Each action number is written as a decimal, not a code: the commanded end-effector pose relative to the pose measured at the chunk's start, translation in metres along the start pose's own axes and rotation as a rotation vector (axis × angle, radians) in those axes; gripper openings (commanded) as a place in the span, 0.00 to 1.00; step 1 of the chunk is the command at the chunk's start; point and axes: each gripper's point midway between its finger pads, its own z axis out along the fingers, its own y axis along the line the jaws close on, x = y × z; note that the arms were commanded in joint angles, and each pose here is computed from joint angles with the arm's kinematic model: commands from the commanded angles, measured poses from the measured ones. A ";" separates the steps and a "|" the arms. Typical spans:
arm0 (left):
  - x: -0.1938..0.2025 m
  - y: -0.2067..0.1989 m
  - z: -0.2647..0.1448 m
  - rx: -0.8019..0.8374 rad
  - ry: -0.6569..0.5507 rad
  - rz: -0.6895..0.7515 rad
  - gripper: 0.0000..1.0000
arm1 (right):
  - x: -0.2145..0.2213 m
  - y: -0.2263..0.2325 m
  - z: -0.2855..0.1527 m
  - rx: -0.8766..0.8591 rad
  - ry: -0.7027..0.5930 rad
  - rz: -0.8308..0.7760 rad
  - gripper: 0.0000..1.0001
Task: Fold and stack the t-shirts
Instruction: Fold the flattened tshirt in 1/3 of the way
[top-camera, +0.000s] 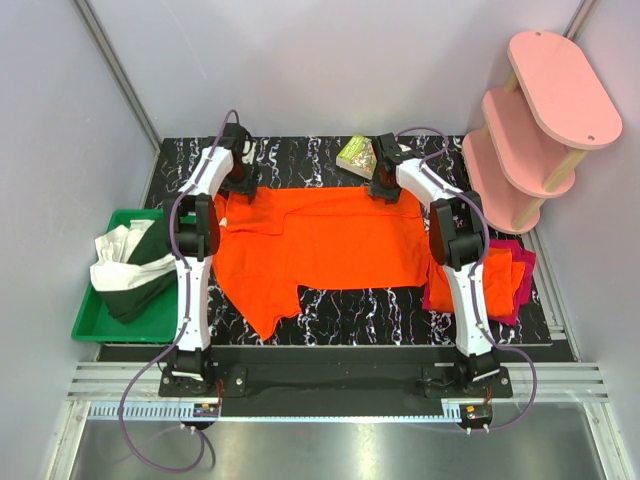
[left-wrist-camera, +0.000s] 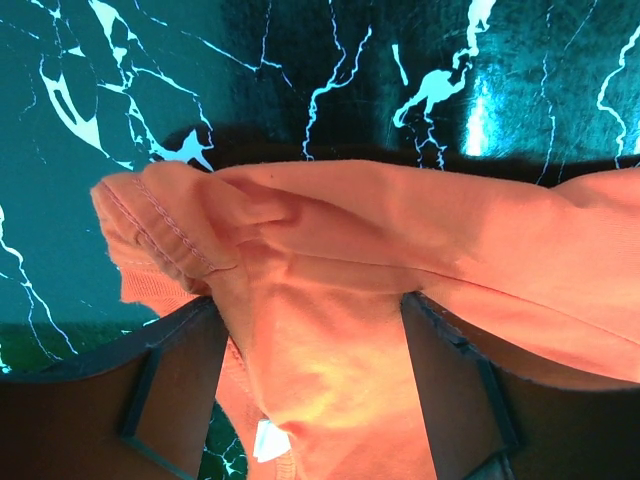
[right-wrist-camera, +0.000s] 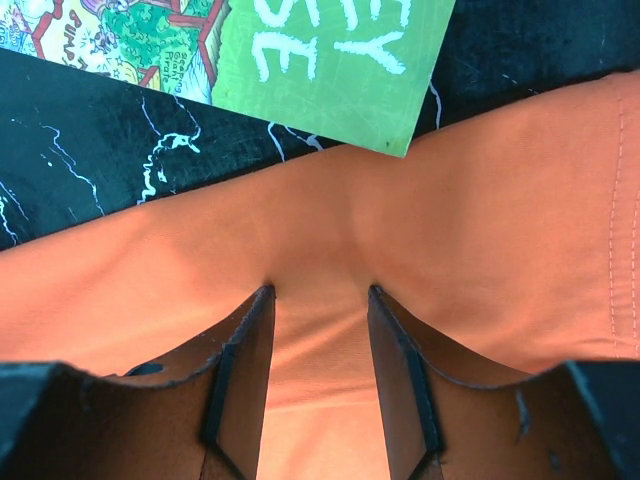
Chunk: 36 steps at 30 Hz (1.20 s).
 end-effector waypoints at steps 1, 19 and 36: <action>-0.004 0.012 0.005 -0.032 -0.004 0.007 0.74 | 0.014 -0.018 0.016 0.048 0.066 -0.019 0.50; 0.006 -0.001 -0.141 0.088 -0.355 -0.119 0.81 | -0.029 0.072 -0.123 -0.155 -0.260 -0.144 0.56; 0.088 -0.024 -0.094 0.199 -0.320 -0.158 0.73 | 0.075 0.058 -0.195 -0.143 -0.249 -0.248 0.53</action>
